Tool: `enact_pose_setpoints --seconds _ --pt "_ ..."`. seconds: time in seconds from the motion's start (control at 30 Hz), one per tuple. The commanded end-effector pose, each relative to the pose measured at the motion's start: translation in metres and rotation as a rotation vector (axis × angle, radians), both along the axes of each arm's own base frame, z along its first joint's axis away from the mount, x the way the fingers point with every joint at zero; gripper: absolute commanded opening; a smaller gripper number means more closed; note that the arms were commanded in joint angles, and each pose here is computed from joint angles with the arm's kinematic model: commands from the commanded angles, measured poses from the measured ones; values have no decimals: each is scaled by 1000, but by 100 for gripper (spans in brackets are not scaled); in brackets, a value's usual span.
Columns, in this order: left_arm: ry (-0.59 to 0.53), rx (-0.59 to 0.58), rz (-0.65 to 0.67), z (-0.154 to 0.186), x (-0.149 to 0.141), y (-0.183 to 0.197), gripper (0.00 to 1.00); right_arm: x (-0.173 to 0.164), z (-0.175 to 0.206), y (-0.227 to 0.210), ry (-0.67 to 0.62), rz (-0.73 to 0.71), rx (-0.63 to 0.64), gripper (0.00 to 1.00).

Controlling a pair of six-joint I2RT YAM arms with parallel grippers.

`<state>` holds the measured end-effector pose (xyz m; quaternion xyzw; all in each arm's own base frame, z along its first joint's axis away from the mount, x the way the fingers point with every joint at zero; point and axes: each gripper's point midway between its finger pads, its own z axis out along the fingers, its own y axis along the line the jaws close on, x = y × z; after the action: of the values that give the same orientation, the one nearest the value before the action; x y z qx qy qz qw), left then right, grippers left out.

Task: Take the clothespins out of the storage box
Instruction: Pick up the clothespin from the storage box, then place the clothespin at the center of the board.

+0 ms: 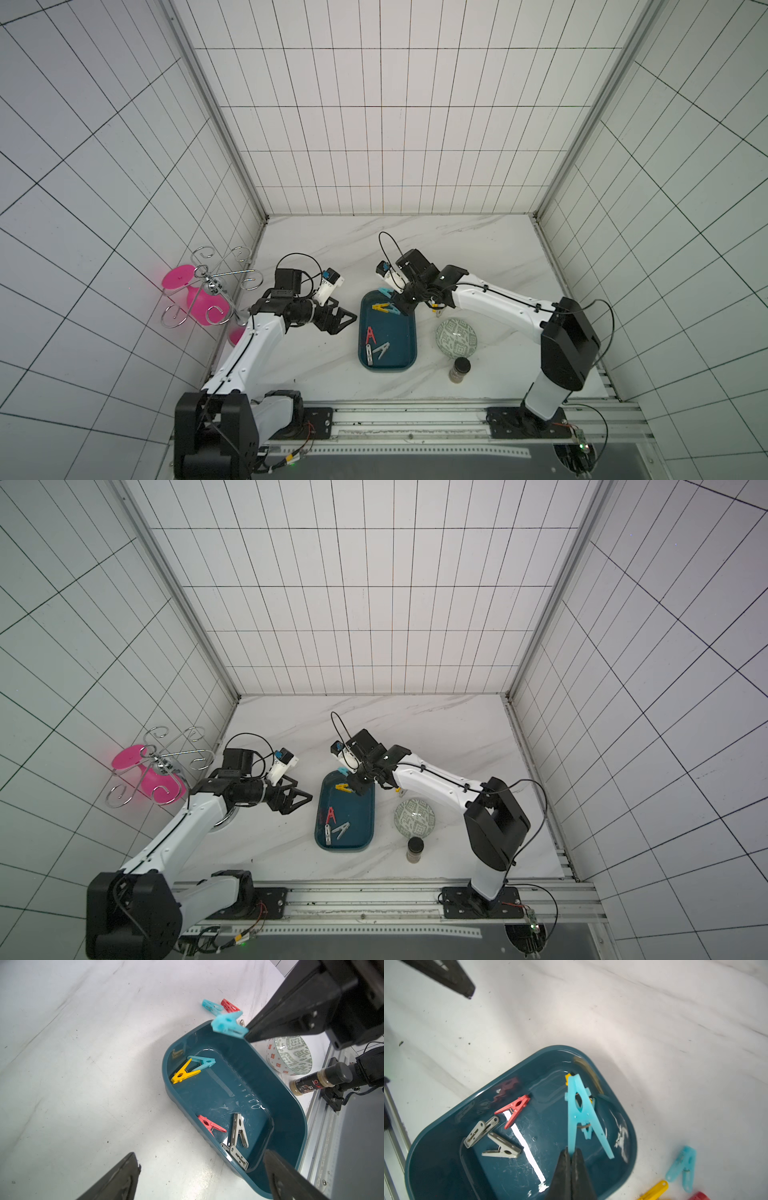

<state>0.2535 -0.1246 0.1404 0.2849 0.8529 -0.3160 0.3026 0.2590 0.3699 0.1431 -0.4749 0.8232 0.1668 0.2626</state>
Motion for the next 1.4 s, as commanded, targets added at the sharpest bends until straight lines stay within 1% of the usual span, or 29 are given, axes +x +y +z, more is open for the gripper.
enact_pose_setpoints --seconds 0.0,0.13,0.23,0.33,0.77,0.97,1.2,1.37 --pt "-11 -4 2 0 1 0 95 25 1 -29 13 -207 15 5" --pt "-10 -3 2 0 1 1 95 43 -5 -54 38 -351 11 5" --pt "-9 -4 4 -1 1 1 95 53 -18 -73 58 -445 -25 5" --pt "-9 -4 3 -1 1 1 95 58 -33 -85 101 -499 -46 5" --pt "-7 -3 4 -1 2 1 95 55 -92 -93 220 -540 -164 6" --pt "-6 -2 4 -1 2 1 95 52 -110 -94 258 -552 -197 8" --pt "-8 -3 3 -1 1 1 95 51 -119 -97 269 -563 -230 12" --pt "-9 -3 3 -1 1 1 95 53 -109 -98 249 -565 -217 16"
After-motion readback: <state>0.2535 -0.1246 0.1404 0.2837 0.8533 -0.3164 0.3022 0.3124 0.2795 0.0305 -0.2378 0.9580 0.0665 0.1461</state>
